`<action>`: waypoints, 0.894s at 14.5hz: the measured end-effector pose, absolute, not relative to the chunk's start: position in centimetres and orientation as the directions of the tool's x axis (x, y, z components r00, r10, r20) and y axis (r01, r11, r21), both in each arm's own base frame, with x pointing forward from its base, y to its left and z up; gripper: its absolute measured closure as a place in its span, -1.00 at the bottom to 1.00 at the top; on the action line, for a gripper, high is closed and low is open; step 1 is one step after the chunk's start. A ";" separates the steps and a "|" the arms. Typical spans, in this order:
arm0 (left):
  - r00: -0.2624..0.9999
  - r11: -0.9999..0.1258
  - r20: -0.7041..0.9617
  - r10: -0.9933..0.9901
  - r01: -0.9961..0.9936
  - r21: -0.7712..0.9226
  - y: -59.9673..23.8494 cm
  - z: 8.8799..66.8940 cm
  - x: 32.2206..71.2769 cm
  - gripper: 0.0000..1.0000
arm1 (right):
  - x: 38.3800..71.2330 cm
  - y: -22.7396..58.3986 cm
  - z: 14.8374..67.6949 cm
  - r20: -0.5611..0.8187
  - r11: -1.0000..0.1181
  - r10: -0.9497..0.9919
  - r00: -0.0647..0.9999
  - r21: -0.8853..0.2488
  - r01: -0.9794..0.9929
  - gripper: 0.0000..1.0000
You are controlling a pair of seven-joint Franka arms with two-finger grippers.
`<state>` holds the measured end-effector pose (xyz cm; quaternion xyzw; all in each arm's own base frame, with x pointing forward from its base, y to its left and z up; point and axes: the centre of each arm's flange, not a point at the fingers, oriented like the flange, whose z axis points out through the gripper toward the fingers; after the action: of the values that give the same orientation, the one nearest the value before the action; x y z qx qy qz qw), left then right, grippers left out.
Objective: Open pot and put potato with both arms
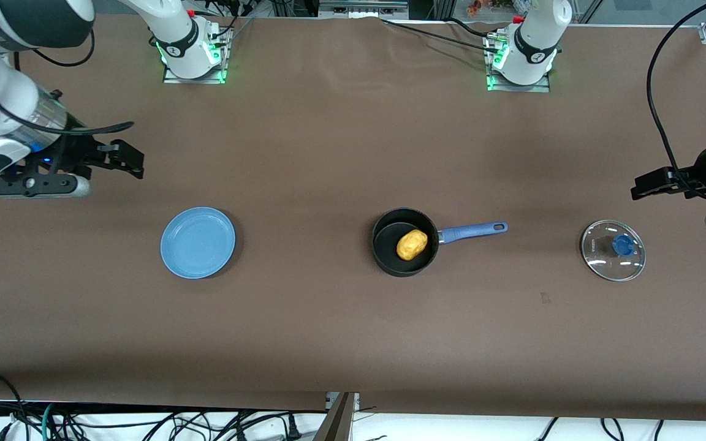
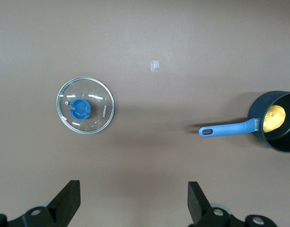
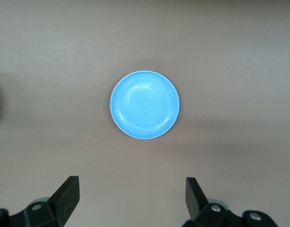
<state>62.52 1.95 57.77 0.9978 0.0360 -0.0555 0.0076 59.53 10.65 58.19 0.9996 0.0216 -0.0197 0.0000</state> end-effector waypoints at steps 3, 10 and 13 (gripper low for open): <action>0.991 -0.997 -0.110 0.075 0.076 0.012 2.2 57.8 62.6 -1.00 | 59.6 10.3 57.7 -0.046 -0.999 0.054 0.997 0.001 0.054 -0.99; 0.991 -0.997 -0.110 0.073 0.074 0.012 2.1 57.7 62.7 -1.00 | 59.9 11.0 57.2 -0.039 -0.997 0.069 0.997 0.024 0.070 -1.00; 0.991 -0.997 -0.110 0.072 0.073 0.012 2.0 57.7 62.7 -1.00 | 59.9 11.2 57.4 -0.034 -0.997 0.072 0.997 0.023 0.073 -1.00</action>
<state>62.67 2.01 57.75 0.9978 0.0363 -0.0549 0.0080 59.90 11.23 57.44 0.9991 0.0365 -0.0164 0.0123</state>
